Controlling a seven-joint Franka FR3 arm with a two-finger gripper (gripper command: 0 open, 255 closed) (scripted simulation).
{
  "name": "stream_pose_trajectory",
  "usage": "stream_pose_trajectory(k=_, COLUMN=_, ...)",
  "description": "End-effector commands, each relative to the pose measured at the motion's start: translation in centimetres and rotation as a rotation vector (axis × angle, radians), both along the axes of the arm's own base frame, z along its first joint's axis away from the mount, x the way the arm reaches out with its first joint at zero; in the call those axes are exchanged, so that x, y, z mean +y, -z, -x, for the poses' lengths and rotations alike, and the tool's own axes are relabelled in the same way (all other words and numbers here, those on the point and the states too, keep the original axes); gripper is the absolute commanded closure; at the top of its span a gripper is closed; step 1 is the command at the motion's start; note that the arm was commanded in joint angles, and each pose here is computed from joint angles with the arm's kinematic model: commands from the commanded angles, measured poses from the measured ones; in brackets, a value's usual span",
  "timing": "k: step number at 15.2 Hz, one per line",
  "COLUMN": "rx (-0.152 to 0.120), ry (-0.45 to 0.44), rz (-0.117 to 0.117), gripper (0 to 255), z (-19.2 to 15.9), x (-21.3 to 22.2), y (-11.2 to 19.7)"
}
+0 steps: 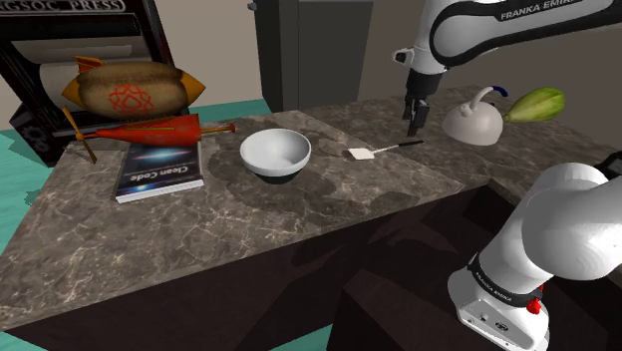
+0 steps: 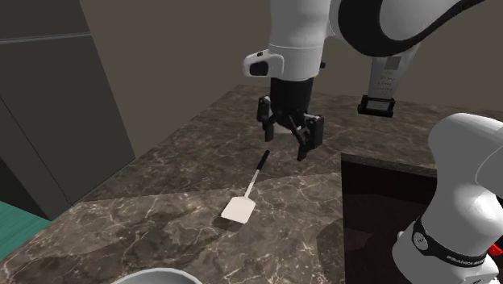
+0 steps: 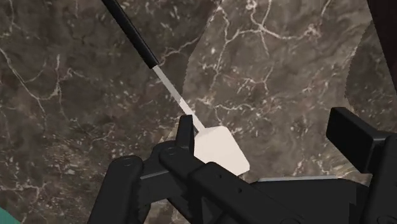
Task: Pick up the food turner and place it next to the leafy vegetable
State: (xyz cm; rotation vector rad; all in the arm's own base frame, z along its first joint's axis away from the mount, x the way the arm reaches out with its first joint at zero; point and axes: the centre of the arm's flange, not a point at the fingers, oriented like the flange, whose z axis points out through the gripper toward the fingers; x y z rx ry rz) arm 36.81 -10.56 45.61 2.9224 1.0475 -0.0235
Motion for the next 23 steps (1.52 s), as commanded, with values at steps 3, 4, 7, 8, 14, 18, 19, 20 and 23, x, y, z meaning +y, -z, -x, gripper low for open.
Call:
stream_pose_trajectory(k=3, rx=0.022, ry=-0.239, rz=0.008, gripper=0, z=-2.9, x=-2.5, y=3.7)
stream_pose_trajectory(k=4, rx=0.028, ry=-0.296, rz=0.009, gripper=0, z=-3.7, x=-3.0, y=4.6)
stream_pose_trajectory(k=7, rx=0.045, ry=-0.466, rz=0.014, gripper=0, z=-6.2, x=-4.4, y=7.3)
stream_pose_trajectory(k=8, rx=0.048, ry=-0.494, rz=0.015, gripper=0, z=-6.7, x=-4.6, y=7.8)
stream_pose_trajectory(k=14, rx=0.048, ry=-0.494, rz=0.015, gripper=0, z=-6.6, x=-4.8, y=10.9)
stream_pose_trajectory(k=18, rx=0.048, ry=-0.494, rz=0.015, gripper=0, z=-6.6, x=-4.8, y=11.8)
stream_pose_trajectory(k=19, rx=0.048, ry=-0.494, rz=0.015, gripper=0, z=-6.6, x=-4.8, y=11.8)
stream_pose_trajectory(k=20, rx=0.048, ry=-0.494, rz=0.015, gripper=0, z=-6.6, x=-4.8, y=11.8)
stream_pose_trajectory(k=23, rx=0.048, ry=-0.494, rz=0.015, gripper=0, z=-6.6, x=-4.8, y=11.8)
